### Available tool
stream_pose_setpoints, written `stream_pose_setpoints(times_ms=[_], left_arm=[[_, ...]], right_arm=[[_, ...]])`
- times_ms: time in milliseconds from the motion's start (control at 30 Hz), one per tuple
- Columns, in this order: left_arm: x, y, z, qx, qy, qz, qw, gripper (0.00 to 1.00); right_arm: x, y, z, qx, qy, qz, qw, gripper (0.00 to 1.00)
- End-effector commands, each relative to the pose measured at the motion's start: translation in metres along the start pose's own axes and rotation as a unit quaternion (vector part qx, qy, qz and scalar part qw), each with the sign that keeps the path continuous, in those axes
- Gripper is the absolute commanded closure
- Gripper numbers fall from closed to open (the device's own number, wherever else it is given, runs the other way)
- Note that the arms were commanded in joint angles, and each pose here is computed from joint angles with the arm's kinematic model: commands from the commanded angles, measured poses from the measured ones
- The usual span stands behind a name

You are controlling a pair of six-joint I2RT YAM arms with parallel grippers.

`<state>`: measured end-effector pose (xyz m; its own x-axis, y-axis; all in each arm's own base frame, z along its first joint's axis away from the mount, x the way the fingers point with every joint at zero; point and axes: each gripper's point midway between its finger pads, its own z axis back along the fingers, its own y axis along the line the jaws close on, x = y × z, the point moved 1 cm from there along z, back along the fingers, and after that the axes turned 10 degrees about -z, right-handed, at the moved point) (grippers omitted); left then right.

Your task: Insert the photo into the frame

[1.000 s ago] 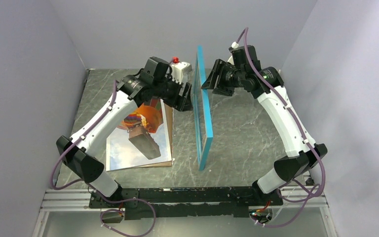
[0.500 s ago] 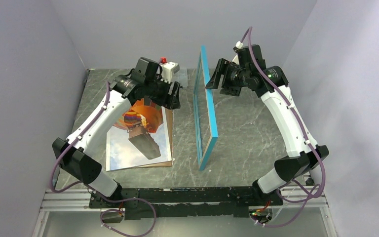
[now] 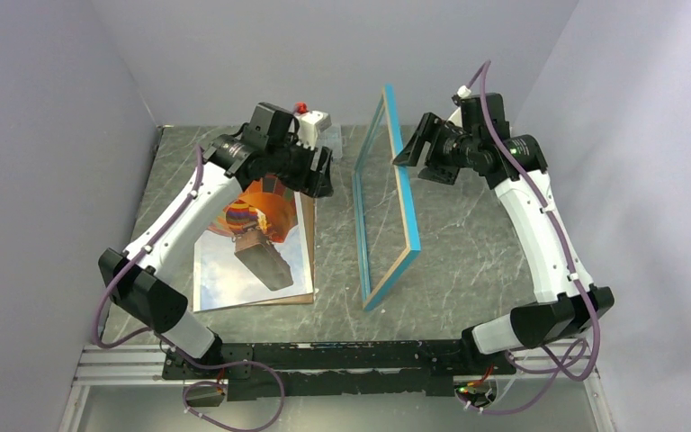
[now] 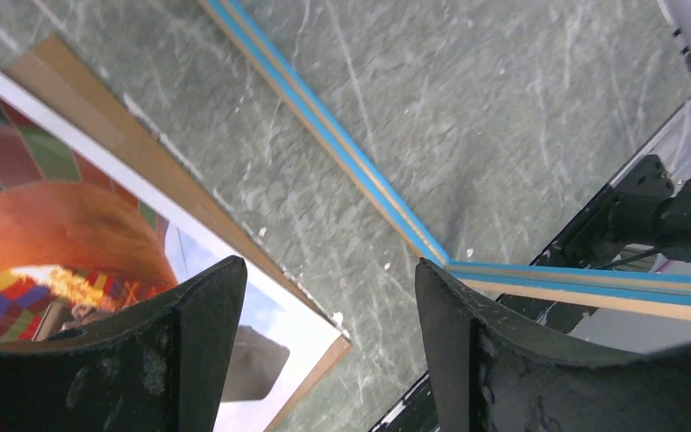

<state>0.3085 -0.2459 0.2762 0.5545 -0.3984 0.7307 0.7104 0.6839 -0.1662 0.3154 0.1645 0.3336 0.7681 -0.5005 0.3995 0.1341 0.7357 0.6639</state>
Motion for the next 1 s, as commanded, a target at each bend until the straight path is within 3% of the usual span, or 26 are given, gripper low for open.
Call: stream_pose_setpoints(times_ms=[0,267,567,967], left_arm=[[0.032,-0.017,0.006,-0.021,-0.044,-0.013,0.999,0.26],[0.013,-0.011,0.002,-0.007,-0.027,-0.018,0.999,0.27],[0.006,0.001,0.005,0.022,-0.015,-0.032,0.999,0.28],[-0.020,0.032,0.006,0.077,0.013,-0.053,0.996,0.29]], right_arm=[[-0.010,0.018,0.005,0.082,0.032,-0.017,0.996,0.25],[0.005,0.010,0.022,0.109,0.016,-0.043,0.993,0.24],[-0.004,-0.052,0.010,-0.022,0.014,-0.001,1.000,0.30],[-0.024,-0.132,-0.001,-0.154,0.006,0.054,0.987,0.70]])
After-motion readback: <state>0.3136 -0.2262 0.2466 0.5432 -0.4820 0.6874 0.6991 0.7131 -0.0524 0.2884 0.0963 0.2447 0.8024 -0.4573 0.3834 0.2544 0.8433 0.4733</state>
